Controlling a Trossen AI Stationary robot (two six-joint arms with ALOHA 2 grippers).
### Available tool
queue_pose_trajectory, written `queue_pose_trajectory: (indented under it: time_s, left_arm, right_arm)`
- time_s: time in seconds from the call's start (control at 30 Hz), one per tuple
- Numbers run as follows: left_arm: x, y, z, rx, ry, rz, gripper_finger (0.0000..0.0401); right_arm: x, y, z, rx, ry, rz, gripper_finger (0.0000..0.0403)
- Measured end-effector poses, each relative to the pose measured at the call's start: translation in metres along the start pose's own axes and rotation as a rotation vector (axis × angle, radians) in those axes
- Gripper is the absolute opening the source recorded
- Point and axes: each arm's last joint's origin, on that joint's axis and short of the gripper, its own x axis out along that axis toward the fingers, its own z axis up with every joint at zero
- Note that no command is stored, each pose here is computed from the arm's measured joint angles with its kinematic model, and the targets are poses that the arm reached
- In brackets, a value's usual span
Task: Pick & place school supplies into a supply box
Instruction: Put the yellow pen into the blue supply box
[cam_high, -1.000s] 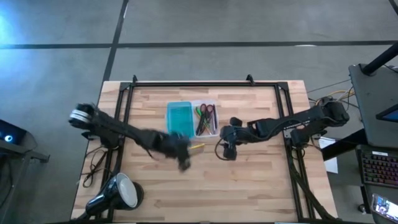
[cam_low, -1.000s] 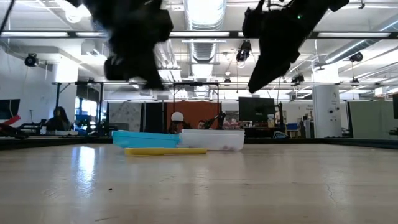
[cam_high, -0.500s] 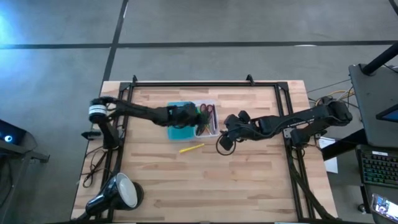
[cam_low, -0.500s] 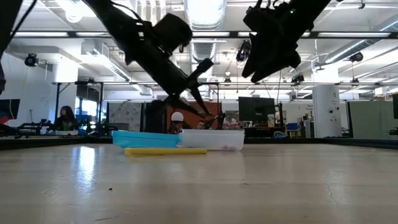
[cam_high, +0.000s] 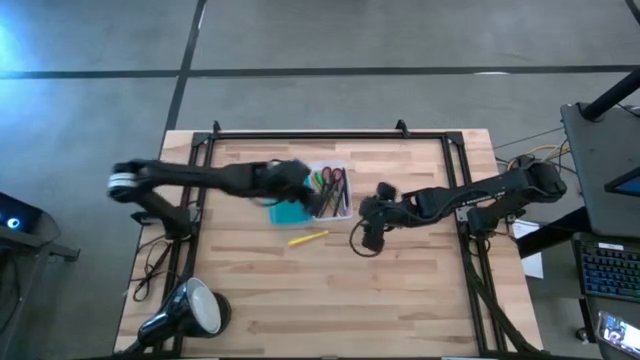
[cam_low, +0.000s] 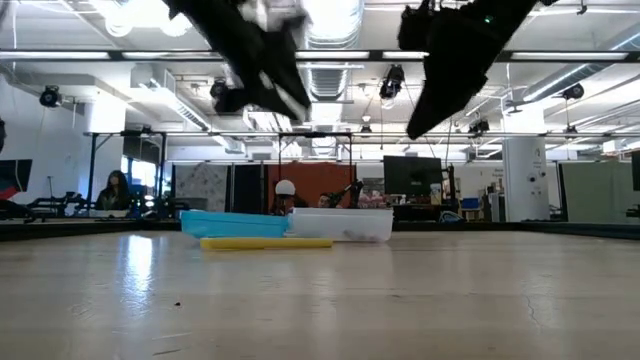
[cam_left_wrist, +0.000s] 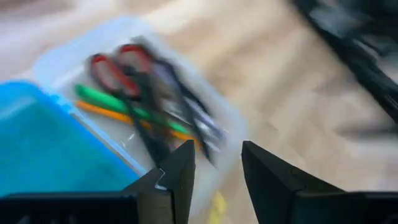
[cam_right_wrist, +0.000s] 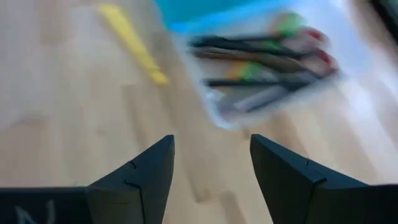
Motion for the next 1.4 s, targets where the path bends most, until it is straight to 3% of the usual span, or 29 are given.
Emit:
queue_pose_trajectory:
  time_s: [0.13,0.23,0.4,0.53,0.8,1.1,1.4]
  left_arm:
    - [-0.061,-0.010,-0.015,0.088,0.056,-0.054,0.0118]
    - [-0.087,-0.003,-0.028,0.050,0.086,0.043,0.0118]
    - [-0.124,0.007,-0.034,0.011,-0.025,0.144,0.0118]
    - [-0.134,0.014,-0.036,-0.008,-0.063,0.152,0.0118]
    - [-0.138,0.023,-0.042,-0.003,-0.091,0.172,0.0119]
    - [-0.135,0.034,-0.053,0.023,-0.046,0.208,0.0119]
    - [-0.131,0.043,-0.063,0.075,-0.023,0.231,0.0119]
  right_arm:
    - [0.020,0.010,0.008,-0.160,-0.032,0.206,0.0203]
    - [0.043,0.021,0.017,-0.238,-0.022,0.298,0.0203]
    - [0.077,0.051,0.035,-0.415,0.025,0.385,0.0203]
    - [0.100,0.071,0.047,-0.503,0.078,0.401,0.0203]
    - [0.138,0.085,0.060,-0.505,0.128,0.350,0.0203]
    - [0.150,0.069,0.082,-0.449,0.147,0.262,0.0203]
    - [0.176,0.052,0.071,-0.401,0.238,0.261,0.0203]
